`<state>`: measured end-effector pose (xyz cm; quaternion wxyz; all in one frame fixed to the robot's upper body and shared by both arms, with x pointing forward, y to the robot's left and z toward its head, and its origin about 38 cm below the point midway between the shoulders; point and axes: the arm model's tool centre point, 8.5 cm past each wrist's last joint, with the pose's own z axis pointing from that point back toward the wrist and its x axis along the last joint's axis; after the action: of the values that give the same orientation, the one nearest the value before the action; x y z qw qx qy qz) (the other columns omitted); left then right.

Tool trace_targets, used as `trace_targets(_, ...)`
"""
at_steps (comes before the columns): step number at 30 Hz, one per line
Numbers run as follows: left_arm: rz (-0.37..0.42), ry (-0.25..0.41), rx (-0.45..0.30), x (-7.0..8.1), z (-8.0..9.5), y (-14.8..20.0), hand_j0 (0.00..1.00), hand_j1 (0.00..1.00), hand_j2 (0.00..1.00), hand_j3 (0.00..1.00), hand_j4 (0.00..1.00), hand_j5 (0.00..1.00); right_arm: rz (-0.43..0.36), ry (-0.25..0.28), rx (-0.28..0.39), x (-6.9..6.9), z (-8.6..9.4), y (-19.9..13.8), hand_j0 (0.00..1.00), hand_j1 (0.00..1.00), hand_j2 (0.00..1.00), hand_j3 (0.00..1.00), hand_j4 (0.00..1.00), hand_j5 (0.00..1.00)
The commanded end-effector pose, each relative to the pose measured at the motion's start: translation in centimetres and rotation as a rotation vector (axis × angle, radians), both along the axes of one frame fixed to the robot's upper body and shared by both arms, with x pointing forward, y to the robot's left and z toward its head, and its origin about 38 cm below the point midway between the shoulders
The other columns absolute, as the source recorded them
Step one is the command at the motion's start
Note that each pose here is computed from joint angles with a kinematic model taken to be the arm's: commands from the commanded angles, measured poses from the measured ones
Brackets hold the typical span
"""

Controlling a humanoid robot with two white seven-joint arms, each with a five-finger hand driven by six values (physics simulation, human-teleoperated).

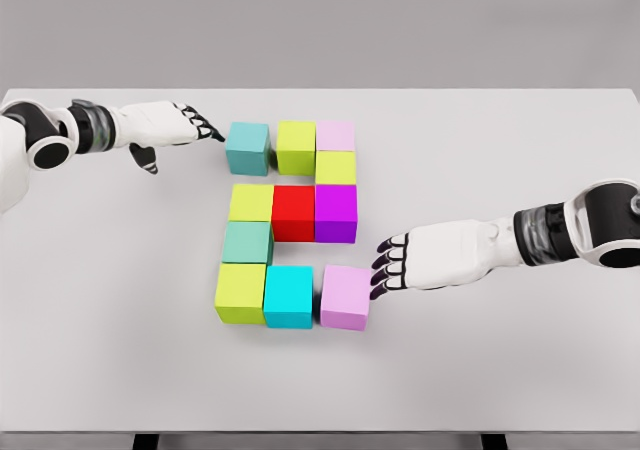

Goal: Assemble the squares on the desktop into the number 2

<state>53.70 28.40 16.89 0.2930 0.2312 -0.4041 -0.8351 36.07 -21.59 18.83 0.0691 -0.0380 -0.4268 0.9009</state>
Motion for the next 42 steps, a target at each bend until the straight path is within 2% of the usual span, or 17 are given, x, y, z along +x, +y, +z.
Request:
trace_targets(1,-0.014,-0.007,-0.004,-0.1,0.2,-0.5,1.0,1.0,1.0,1.0,1.0,1.0,0.0,0.004,0.003,0.0,0.0,0.1,0.97,0.97,0.97,0.97,0.97,0.97)
trace_targets(11,-0.033,-0.011,-0.004,-0.2,0.3,-1.0,1.0,1.0,1.0,1.0,1.0,1.0,0.0,0.001,0.003,0.0,0.0,0.1,0.97,0.97,0.97,0.97,0.97,0.97)
trace_targets(18,0.0,-0.011,0.013,-0.5,0.5,1.1,1.0,1.0,1.0,1.0,1.0,1.0,-0.008,-0.003,0.001,0.2,0.2,-0.1,0.97,0.97,0.97,0.97,0.97,0.97)
trace_targets(25,-0.05,-0.026,0.035,-1.9,1.1,1.5,1.0,1.0,1.0,1.0,1.0,1.0,0.0,0.004,-0.012,0.0,0.1,0.1,0.97,0.97,0.97,0.97,0.97,0.97)
trace_targets(28,-0.062,-0.018,0.033,-2.3,0.6,1.3,1.0,1.0,1.0,1.0,1.0,1.0,0.004,0.004,-0.009,0.0,0.1,0.3,0.97,0.97,0.97,0.97,0.97,0.97)
trace_targets(42,-0.088,-0.017,0.021,-2.4,0.3,-0.1,1.0,1.0,1.0,1.0,1.0,1.0,0.018,0.004,-0.002,0.0,0.0,0.9,0.97,0.97,0.97,0.97,0.97,0.97)
